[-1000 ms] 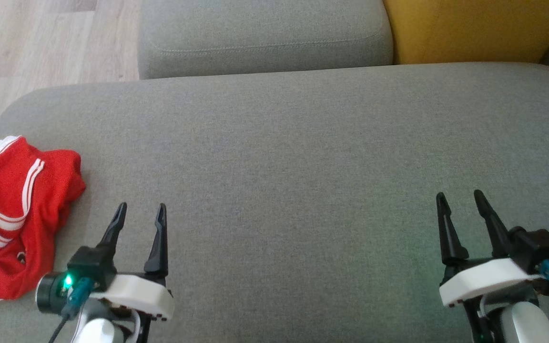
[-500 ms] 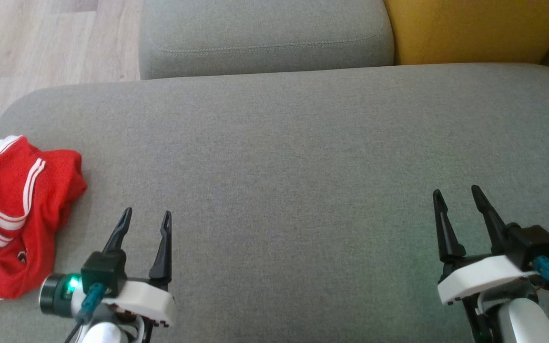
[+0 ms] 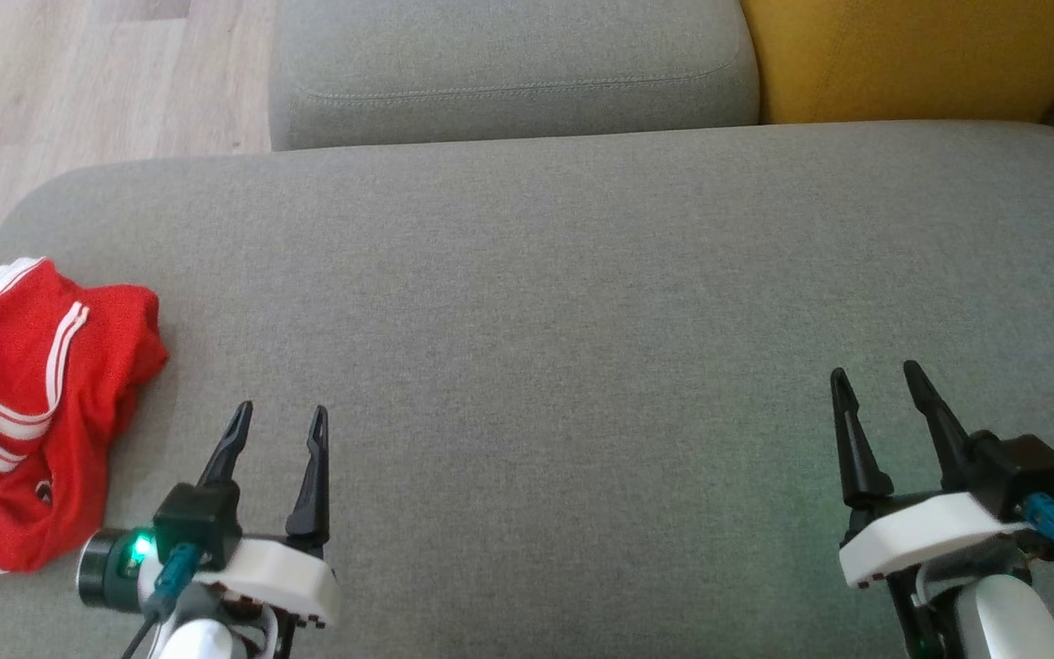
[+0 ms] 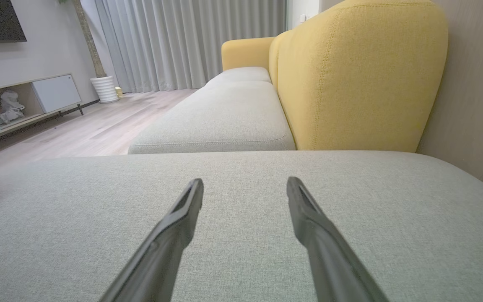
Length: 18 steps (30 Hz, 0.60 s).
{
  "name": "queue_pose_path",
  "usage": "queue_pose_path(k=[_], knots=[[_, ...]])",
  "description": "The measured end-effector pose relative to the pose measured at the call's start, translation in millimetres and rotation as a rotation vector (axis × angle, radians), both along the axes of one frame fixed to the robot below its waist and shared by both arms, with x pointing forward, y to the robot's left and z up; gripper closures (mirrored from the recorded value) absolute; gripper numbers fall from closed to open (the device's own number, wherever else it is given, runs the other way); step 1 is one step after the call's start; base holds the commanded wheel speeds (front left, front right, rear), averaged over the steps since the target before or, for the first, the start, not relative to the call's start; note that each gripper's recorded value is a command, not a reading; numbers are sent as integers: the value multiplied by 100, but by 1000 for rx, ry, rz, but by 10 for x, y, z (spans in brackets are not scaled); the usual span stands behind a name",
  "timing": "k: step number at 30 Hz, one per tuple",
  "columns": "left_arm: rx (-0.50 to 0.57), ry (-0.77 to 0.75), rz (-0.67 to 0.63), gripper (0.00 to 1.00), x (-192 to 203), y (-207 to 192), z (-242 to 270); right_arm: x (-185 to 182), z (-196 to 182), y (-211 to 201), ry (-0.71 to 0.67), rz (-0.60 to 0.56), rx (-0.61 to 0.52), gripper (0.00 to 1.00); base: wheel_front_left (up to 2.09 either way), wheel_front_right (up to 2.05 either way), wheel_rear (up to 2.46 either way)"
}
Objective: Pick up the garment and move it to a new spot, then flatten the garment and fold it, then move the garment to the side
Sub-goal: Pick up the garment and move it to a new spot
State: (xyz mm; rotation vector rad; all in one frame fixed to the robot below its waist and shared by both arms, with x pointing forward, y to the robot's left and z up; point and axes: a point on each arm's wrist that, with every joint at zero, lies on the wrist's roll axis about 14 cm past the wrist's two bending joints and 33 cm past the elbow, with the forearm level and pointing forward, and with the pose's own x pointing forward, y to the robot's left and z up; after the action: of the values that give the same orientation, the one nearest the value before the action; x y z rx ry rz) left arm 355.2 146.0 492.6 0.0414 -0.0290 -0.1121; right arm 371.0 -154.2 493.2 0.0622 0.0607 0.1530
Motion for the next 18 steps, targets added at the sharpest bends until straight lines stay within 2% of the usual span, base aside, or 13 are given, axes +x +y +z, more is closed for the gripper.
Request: queue_pose_path(k=[12,18], knots=[[-3,4,21,0,-13,59,-11,32,-22,33,7,10,-1,0,0,0,0],[-12,-17,100,0,-57,289,59,141,82,268,-26,79,-3,0,0,0,0]])
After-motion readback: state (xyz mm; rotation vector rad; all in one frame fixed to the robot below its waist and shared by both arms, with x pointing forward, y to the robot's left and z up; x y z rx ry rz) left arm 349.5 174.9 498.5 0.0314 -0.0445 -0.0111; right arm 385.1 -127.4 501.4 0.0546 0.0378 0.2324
